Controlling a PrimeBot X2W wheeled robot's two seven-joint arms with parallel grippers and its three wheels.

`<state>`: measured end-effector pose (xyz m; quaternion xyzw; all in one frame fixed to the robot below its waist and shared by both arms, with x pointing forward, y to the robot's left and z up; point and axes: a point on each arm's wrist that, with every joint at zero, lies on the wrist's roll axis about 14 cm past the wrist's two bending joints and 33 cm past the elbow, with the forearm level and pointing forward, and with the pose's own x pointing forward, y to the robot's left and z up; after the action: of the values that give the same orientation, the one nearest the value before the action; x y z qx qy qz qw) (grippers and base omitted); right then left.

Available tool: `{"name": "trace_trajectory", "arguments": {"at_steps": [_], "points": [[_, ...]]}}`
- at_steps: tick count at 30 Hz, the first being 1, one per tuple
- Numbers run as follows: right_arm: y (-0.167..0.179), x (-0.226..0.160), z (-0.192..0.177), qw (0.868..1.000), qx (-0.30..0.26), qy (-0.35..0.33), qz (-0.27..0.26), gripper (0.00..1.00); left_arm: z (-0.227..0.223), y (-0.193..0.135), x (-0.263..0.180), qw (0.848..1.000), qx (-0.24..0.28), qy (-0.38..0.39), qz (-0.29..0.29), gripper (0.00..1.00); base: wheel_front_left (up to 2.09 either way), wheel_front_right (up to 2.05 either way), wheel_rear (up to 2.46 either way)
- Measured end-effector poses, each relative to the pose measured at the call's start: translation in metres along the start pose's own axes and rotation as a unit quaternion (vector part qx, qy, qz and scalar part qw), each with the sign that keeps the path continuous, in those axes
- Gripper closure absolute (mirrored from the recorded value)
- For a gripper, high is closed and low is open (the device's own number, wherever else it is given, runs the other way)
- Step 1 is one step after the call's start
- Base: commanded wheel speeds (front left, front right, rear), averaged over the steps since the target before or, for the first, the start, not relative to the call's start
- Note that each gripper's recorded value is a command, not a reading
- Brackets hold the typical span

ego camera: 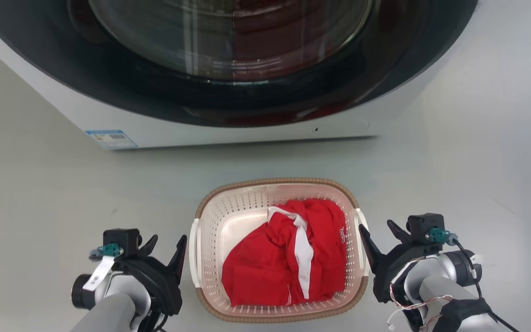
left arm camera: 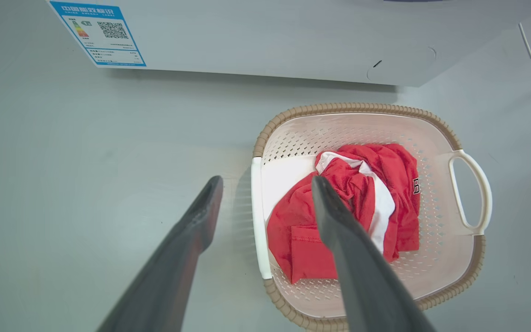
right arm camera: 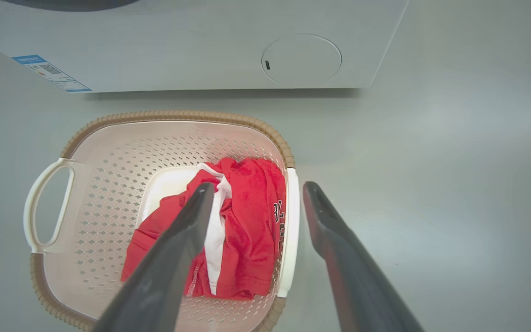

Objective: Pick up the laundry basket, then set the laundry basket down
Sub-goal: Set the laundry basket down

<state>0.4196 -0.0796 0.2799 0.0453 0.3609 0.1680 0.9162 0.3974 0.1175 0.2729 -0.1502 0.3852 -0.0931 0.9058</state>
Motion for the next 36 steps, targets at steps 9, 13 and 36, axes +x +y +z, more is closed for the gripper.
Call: {"name": "trace_trajectory", "arguments": {"at_steps": [9, 13, 36], "points": [[0.006, -0.030, 0.031, 0.998, 0.005, -0.062, -0.002, 0.00, 0.026, -0.006, -0.026, 0.999, 0.002, -0.053, -0.007, 0.00, 0.00, 0.00, 0.00], [0.004, -0.043, 0.049, 0.995, 0.014, -0.097, -0.009, 0.00, 0.043, -0.008, -0.036, 0.996, -0.003, -0.085, -0.007, 0.00, 0.00, 0.00, 0.00], [0.006, -0.129, 0.124, 0.959, -0.025, -0.281, -0.039, 0.00, 0.122, -0.041, -0.118, 0.957, 0.089, -0.275, -0.019, 0.00, 0.00, 0.00, 0.00]]}}
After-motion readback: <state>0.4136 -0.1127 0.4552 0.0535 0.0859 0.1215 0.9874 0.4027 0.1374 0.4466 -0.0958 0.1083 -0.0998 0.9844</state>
